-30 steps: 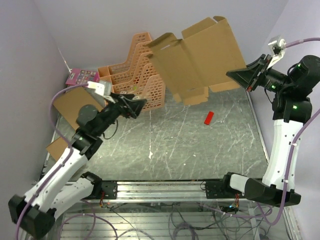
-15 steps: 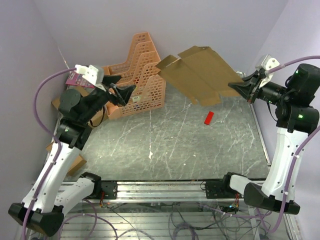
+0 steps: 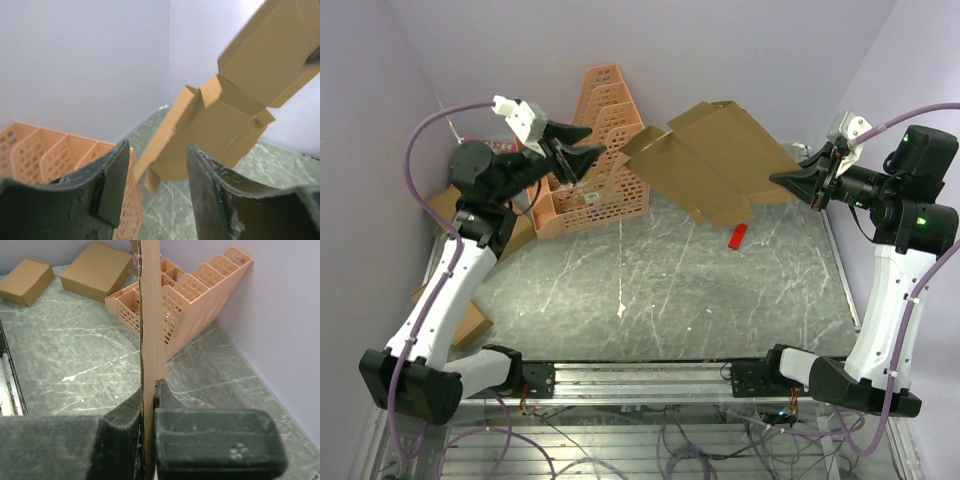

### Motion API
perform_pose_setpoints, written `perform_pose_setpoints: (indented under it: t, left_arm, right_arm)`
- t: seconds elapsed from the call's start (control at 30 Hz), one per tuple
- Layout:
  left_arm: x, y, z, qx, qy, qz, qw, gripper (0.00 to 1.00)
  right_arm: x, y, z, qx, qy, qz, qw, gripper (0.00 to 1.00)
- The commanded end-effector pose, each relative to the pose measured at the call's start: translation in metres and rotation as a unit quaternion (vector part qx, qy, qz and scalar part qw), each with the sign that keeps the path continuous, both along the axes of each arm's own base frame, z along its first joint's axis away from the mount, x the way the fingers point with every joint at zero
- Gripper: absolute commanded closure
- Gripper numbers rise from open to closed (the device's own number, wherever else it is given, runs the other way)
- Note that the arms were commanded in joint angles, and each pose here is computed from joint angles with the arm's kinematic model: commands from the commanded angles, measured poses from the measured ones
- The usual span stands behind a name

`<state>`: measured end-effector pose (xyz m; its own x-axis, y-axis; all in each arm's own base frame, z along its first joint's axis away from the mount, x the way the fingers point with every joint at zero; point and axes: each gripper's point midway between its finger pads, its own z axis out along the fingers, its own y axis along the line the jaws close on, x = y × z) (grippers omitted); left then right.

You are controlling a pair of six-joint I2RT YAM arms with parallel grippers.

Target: Fold the paper box

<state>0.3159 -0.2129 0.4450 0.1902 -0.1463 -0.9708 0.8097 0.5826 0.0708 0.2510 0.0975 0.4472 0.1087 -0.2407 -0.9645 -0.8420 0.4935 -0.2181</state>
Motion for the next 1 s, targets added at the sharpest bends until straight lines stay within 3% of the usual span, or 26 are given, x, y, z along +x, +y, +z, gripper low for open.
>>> perform_pose_setpoints:
  t: [0.0, 0.1, 0.2, 0.5, 0.97]
  left_arm:
    - [-0.004, 0.008, 0.029, -0.071, 0.023, -0.083, 0.994, 0.45]
    - [0.004, 0.011, 0.034, -0.095, 0.031, -0.110, 0.989, 0.54]
    - [0.006, 0.000, 0.031, -0.091, 0.037, -0.147, 0.984, 0.55]
    - [0.022, -0.017, 0.005, -0.036, 0.034, -0.150, 0.987, 0.47]
    - [-0.006, -0.043, -0.017, 0.005, 0.013, -0.240, 0.971, 0.33]
  right_arm:
    - [-0.013, 0.005, 0.003, 0.002, -0.006, 0.014, 1.000, 1.00]
    - [-0.015, 0.006, 0.004, 0.002, -0.008, 0.017, 1.000, 1.00]
    - [-0.018, 0.007, 0.005, 0.005, -0.007, 0.021, 1.000, 1.00]
    - [-0.024, 0.013, 0.010, 0.023, -0.001, 0.044, 0.999, 1.00]
    - [-0.024, 0.017, 0.016, 0.040, 0.005, 0.059, 0.997, 1.00]
